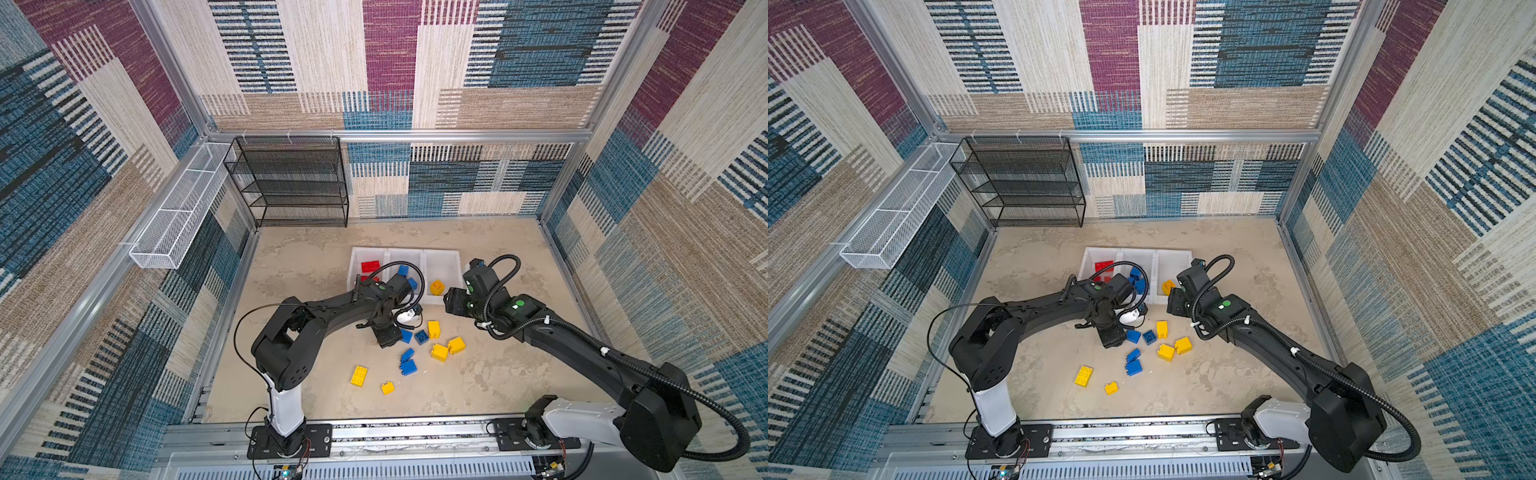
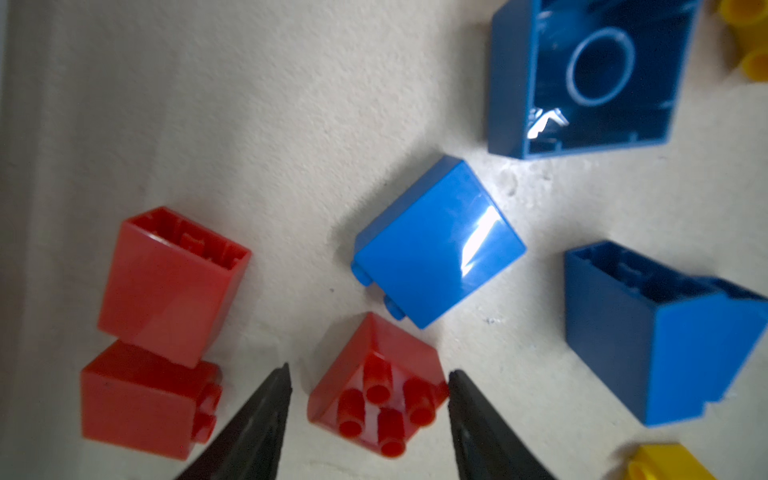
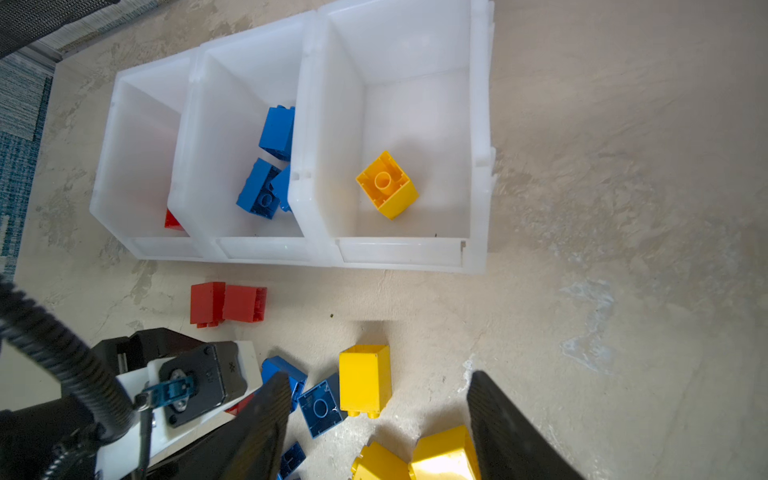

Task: Sort the legos into containers by color
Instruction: 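Lower the left gripper onto the small red 2x2 brick and grasp it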

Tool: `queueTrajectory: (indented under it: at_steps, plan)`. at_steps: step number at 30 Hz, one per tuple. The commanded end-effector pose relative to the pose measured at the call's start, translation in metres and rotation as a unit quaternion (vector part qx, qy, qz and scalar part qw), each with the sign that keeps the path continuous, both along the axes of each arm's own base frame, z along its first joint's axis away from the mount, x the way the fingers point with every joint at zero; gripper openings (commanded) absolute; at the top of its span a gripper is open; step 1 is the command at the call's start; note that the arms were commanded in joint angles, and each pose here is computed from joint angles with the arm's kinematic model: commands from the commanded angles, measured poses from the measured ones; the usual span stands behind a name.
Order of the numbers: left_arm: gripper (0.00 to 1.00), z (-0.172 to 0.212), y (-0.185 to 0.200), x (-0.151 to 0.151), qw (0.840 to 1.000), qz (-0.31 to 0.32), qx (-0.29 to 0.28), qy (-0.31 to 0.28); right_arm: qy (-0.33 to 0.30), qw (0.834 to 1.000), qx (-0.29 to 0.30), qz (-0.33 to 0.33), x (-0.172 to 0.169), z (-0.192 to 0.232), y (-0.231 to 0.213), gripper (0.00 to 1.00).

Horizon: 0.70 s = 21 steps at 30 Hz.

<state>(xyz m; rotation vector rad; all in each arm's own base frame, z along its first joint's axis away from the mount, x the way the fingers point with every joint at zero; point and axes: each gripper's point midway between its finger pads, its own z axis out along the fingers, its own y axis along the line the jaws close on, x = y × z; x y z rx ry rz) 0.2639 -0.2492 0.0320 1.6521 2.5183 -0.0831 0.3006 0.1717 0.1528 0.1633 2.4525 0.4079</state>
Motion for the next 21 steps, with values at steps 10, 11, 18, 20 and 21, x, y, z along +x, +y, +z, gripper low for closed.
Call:
queueTrajectory:
  at_steps: [10,11,18,20,21]
  plan:
    - [0.53,0.0013,-0.0013,-0.0067,1.0,-0.012,-0.006,0.014,-0.003,1.0,0.005,-0.008,-0.0042,0.0014,-0.0039,0.7]
    - [0.53,0.0009,-0.0011,-0.007,1.0,-0.012,-0.005,0.014,-0.003,1.0,0.005,-0.008,-0.0045,0.0013,-0.0041,0.7]
    - [0.48,-0.0002,-0.0005,-0.0102,1.0,-0.011,-0.005,0.019,-0.002,1.0,0.005,-0.01,-0.0058,0.0002,-0.0055,0.7]
    - [0.47,-0.0013,-0.0005,-0.0119,1.0,-0.01,-0.005,0.022,-0.003,1.0,0.006,-0.01,-0.0057,0.0007,-0.0052,0.7]
    - [0.46,-0.0028,0.0001,-0.0129,1.0,-0.01,-0.003,0.023,-0.003,1.0,0.005,-0.01,-0.0055,0.0003,-0.0055,0.7]
